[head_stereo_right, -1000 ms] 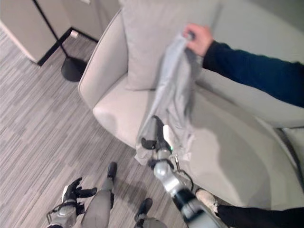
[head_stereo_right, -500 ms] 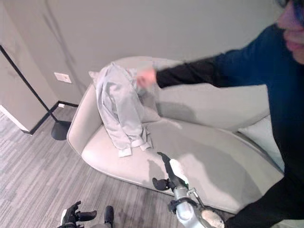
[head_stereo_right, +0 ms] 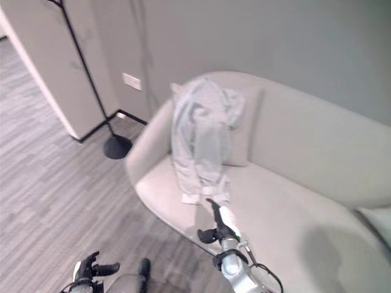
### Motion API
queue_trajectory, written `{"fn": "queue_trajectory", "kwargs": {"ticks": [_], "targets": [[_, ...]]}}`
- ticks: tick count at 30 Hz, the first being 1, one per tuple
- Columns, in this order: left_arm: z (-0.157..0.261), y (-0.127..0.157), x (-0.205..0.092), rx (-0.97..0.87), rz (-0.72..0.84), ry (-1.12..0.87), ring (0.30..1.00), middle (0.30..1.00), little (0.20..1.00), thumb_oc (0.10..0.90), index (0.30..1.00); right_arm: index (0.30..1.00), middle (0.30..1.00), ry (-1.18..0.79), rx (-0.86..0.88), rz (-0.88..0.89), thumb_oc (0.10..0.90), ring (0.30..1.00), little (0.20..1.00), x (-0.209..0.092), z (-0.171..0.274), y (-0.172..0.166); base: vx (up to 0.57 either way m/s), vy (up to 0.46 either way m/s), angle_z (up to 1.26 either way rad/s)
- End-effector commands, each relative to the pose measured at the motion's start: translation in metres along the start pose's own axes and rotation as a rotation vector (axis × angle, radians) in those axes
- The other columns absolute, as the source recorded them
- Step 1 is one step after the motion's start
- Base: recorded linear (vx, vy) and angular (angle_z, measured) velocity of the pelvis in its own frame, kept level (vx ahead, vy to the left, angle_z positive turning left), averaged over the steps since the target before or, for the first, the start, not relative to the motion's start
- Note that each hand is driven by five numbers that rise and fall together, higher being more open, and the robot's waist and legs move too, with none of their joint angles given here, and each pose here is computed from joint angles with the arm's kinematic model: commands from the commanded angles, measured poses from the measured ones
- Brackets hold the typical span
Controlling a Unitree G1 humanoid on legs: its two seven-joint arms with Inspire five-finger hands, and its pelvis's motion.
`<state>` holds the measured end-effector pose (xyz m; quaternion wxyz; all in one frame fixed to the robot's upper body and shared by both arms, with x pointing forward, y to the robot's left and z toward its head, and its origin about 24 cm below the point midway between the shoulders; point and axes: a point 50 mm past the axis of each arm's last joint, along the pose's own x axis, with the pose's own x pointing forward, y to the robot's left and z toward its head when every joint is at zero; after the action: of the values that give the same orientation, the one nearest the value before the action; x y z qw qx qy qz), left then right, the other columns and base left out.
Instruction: Hang the clothes on the sofa on the clothes rack.
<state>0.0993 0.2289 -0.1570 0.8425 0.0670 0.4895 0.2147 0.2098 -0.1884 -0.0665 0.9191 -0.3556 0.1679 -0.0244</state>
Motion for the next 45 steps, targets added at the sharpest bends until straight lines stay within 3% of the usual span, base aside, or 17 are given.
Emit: {"fn": "queue_trajectory", "kwargs": {"ticks": [1,7,11,16,17,22,28,32,35,45], "targets": [[-0.006,0.014,0.001,0.049,0.021,0.002,0.9,0.9,0.9,0.8,0.9,0.9,0.9,-0.293,0.101,-0.243,0.8,0.9,0.9,0.036,0.079,-0.04,0.2,0.406,0.24],[-0.011,0.009,-0.001,0.086,-0.021,0.02,0.9,0.9,0.9,0.8,0.9,0.9,0.9,-0.373,0.098,-0.233,0.8,0.9,0.9,0.031,0.091,-0.043,0.13,0.111,0.43],[-0.011,-0.019,-0.009,0.073,-0.096,-0.016,0.9,0.9,0.9,0.8,0.9,0.9,0.9,-0.297,-0.013,-0.281,0.8,0.9,0.9,0.019,0.058,-0.049,0.19,-0.044,0.44],[-0.012,-0.019,-0.009,0.074,-0.097,-0.015,0.9,0.9,0.9,0.8,0.9,0.9,0.9,-0.295,-0.014,-0.281,0.8,0.9,0.9,0.019,0.058,-0.049,0.01,-0.009,-0.19],[-0.008,-0.035,-0.013,0.169,-0.164,-0.052,0.9,0.9,0.9,0.8,0.9,0.9,0.9,-0.328,-0.074,-0.407,0.8,0.9,0.9,0.01,0.051,-0.073,-0.04,-0.033,-0.05],[-0.012,-0.035,-0.014,0.191,-0.144,-0.046,0.9,0.9,0.9,0.8,0.9,0.9,0.9,-0.442,-0.155,-0.482,0.8,0.9,0.9,0.001,0.065,-0.087,0.04,0.046,0.06],[-0.019,-0.038,-0.017,0.267,-0.142,-0.047,0.9,0.9,0.9,0.8,0.9,0.9,0.9,-0.429,-0.159,-0.666,0.8,0.9,0.9,-0.008,0.058,-0.113,0.05,0.171,0.01],[-0.025,-0.05,-0.023,0.382,-0.212,-0.062,0.9,0.9,0.9,0.8,0.9,0.9,0.9,-0.309,-0.247,-0.813,0.8,0.9,0.9,-0.022,0.029,-0.143,0.1,0.357,0.17],[-0.017,-0.049,-0.021,0.437,-0.228,-0.123,0.9,0.9,0.9,0.8,0.9,0.9,0.9,-0.163,-0.312,-0.844,0.8,0.9,0.9,-0.023,0.002,-0.144,0.08,0.269,0.23],[-0.012,-0.058,-0.024,0.545,-0.289,-0.196,0.9,0.9,0.9,0.8,0.9,0.9,0.9,0.094,-0.176,-0.891,0.8,0.9,0.9,0.008,-0.024,-0.133,0.04,0.062,-0.17]]}}
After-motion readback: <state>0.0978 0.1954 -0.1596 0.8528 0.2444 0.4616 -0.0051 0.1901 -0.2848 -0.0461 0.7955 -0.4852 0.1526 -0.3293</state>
